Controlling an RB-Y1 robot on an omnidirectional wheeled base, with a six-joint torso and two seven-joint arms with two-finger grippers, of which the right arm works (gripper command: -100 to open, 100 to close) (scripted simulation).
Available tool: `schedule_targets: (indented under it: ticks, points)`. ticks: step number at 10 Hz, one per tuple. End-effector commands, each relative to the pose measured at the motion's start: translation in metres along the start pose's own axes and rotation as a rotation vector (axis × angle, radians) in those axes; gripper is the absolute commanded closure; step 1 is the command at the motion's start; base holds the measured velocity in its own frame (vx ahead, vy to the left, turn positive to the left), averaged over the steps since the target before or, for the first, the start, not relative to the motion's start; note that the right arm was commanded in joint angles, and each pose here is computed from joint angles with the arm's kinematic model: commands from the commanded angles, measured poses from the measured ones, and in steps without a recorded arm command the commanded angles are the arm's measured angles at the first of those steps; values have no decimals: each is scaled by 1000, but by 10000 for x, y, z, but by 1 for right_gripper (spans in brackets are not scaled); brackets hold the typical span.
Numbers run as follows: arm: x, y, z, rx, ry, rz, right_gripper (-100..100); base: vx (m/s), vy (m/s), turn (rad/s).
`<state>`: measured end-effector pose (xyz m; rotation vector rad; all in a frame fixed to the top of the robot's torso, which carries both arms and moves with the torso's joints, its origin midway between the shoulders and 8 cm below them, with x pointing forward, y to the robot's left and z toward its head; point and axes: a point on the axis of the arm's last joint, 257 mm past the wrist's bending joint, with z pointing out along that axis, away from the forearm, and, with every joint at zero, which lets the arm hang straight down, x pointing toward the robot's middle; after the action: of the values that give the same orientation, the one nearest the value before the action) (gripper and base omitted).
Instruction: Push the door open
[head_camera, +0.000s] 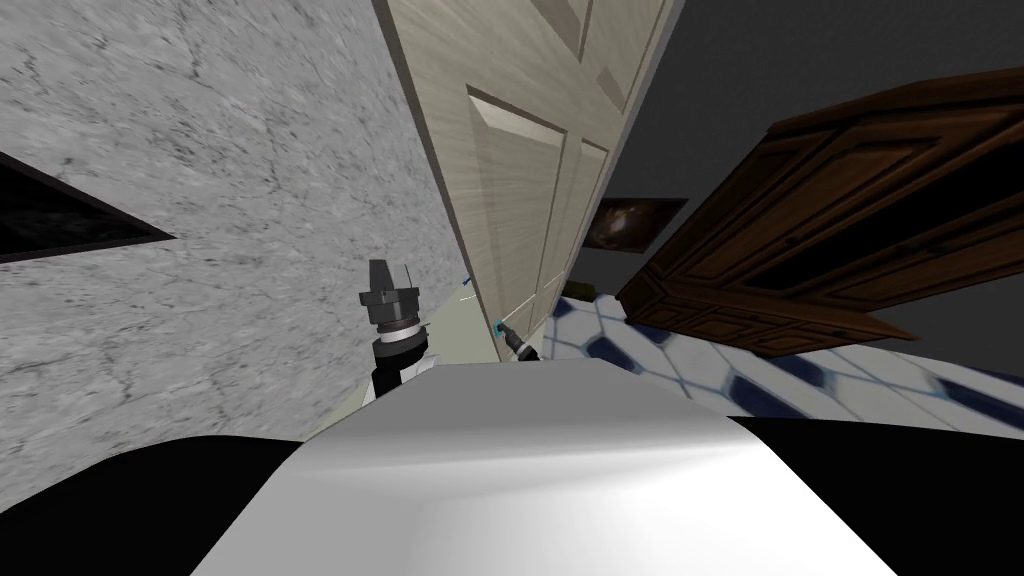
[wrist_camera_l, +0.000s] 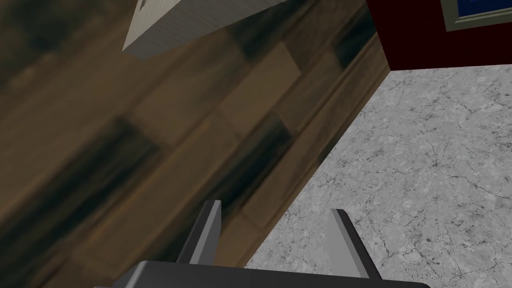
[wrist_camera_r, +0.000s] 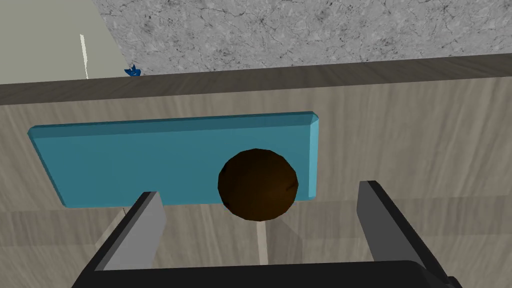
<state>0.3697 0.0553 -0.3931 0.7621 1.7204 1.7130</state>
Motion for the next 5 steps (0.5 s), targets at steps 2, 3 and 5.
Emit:
schedule_targets:
  ticks: [2, 3, 5]
  points:
    - [6, 10, 11, -3, -2, 2, -100, 125, 92, 6]
    - [6, 10, 11, -3, -2, 2, 100, -14, -10, 6]
    - [6, 10, 11, -3, -2, 2, 100, -20, -18, 8]
